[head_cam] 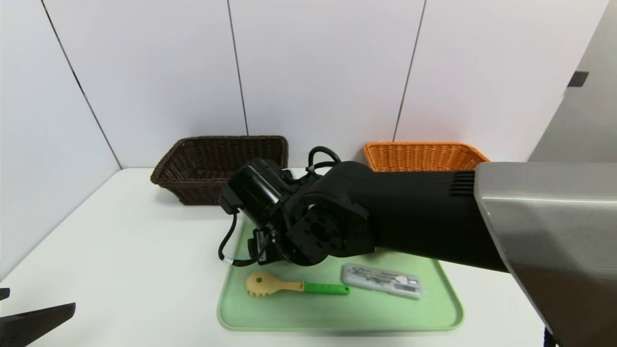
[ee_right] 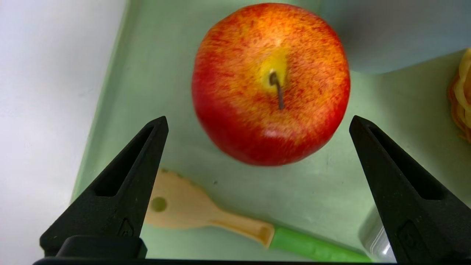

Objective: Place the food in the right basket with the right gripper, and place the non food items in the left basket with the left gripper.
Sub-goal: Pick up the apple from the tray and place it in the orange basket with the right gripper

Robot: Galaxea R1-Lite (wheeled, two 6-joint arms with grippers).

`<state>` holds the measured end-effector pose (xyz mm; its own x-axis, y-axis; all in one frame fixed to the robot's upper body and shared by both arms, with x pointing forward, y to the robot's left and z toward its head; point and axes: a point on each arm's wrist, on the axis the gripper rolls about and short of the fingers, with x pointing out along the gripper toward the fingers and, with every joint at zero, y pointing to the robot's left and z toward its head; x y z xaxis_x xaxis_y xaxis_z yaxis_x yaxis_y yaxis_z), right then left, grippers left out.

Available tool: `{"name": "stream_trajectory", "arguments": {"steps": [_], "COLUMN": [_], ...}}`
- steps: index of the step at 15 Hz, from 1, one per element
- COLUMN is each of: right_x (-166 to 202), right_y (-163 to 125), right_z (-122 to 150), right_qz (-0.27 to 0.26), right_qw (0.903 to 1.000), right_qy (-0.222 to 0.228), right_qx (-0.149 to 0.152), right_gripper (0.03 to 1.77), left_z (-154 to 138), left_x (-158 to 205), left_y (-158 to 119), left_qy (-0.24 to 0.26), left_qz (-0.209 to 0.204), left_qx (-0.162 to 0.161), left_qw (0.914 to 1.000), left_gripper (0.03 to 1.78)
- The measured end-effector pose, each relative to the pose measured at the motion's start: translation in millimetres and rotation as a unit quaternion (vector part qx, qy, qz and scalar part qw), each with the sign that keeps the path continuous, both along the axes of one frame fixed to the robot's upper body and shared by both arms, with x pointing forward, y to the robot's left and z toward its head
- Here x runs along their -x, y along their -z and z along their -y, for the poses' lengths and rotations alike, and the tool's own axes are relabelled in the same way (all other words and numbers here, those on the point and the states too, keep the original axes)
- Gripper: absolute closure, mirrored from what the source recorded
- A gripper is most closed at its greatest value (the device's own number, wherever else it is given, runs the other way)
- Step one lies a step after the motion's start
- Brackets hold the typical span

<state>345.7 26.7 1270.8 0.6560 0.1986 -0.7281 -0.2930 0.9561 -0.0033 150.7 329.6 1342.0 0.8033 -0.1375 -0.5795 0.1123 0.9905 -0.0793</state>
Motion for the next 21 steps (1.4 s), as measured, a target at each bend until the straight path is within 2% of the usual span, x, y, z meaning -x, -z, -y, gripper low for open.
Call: {"name": "stream_trajectory", "arguments": {"steps": [10, 11, 13, 14, 21], "right_x": [-14, -14, -14, -15, -12], "right_y": [13, 13, 13, 13, 10], "right_z": [-4, -4, -5, -5, -5], "right_qz": [0.013, 0.013, 0.016, 0.019, 0.017], "right_qw": [0.9999, 0.9999, 0.9999, 0.9998, 0.9998], "right_qy": [0.002, -0.002, -0.007, -0.008, -0.012], "right_qx": [-0.004, -0.001, 0.002, -0.001, -0.002], "right_gripper": [0.1, 0.13, 0.49, 0.56, 0.61], "left_z": [0, 0, 0, 0, 0], "left_x": [2, 2, 2, 2, 2], "left_y": [3, 3, 3, 4, 3], "left_qy": [0.001, 0.001, 0.001, 0.001, 0.001], "left_qz": [-0.001, -0.001, -0.001, -0.002, 0.002], "left_qx": [0.0, 0.0, 0.0, 0.0, 0.0], "left_qw": [1.0, 1.0, 1.0, 1.0, 1.0], "left_gripper": [0.12, 0.12, 0.12, 0.12, 0.12]}}
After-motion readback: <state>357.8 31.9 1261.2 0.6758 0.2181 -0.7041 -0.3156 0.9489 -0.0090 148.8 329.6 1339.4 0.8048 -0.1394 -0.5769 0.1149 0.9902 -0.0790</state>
